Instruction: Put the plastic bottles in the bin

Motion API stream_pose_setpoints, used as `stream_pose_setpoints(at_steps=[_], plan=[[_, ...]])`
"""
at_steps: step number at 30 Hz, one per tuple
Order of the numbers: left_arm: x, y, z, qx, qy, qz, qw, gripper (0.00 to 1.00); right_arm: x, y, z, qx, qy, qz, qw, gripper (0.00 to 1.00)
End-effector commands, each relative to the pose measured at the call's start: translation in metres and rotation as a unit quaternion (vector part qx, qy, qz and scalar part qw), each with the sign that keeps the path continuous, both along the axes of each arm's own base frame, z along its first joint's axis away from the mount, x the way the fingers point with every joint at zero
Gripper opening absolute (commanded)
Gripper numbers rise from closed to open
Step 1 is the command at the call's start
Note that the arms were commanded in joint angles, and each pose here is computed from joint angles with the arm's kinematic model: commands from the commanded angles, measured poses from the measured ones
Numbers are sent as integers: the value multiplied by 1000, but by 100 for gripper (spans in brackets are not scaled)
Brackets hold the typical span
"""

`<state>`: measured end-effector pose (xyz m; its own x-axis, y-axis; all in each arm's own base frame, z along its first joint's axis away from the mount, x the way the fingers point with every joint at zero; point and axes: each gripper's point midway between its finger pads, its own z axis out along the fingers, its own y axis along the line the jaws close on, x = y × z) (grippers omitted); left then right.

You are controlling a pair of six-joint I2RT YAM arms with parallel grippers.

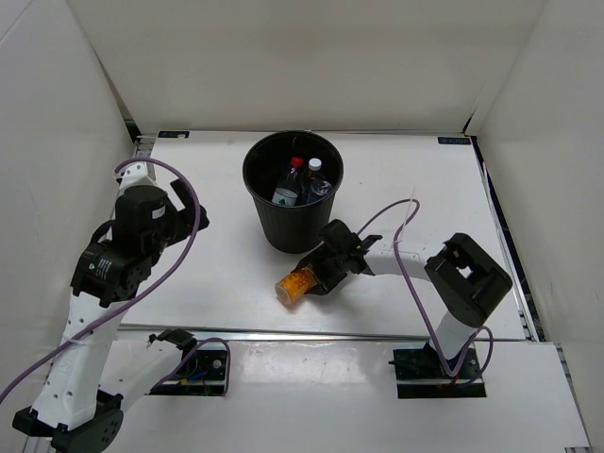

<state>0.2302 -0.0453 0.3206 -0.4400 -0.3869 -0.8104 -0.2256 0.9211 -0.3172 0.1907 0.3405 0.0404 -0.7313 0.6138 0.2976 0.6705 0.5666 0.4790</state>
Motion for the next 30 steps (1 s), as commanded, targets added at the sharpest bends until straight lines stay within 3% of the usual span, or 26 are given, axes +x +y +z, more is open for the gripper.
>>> stream_pose_setpoints(at_steps=[1, 7, 10, 13, 17, 21, 23, 25, 26, 28, 29, 30], plan=[[-1, 5, -7, 15, 5, 8, 1000, 100, -15, -15, -12, -29, 28, -4, 999, 44], [-1, 8, -7, 19, 3, 16, 1000, 100, -28, -27, 7, -54, 44, 17, 997, 25], [0, 10, -3, 17, -2, 23, 1000, 100, -31, -28, 39, -28, 21, 48, 998, 16], [0, 14, 2, 18, -13, 32, 999, 100, -37, -28, 86, -2, -17, 98, 995, 9], [0, 21, 6, 26, -21, 50, 998, 100, -33, -19, 174, 80, -143, 149, 975, 5], [1, 25, 7, 28, -24, 62, 997, 100, -14, -17, 270, 105, -328, 166, 924, 1], [4, 24, 7, 28, -24, 62, 997, 100, -2, -19, 329, 108, -424, 162, 885, 1], [4, 21, 3, 22, -19, 59, 998, 100, 27, -20, 357, 72, -487, 130, 861, 4], [4, 21, 3, 18, -19, 62, 998, 100, 37, -23, 397, 62, -551, 129, 822, 4], [4, 16, -1, 9, -12, 53, 998, 100, 69, -11, 404, 14, -583, 135, 801, 5], [4, 16, -6, 11, -7, 53, 998, 100, 78, -16, 443, 6, -619, 112, 777, 5], [5, 13, -9, 8, -5, 48, 999, 100, 97, -4, 432, -26, -625, 129, 770, 5]])
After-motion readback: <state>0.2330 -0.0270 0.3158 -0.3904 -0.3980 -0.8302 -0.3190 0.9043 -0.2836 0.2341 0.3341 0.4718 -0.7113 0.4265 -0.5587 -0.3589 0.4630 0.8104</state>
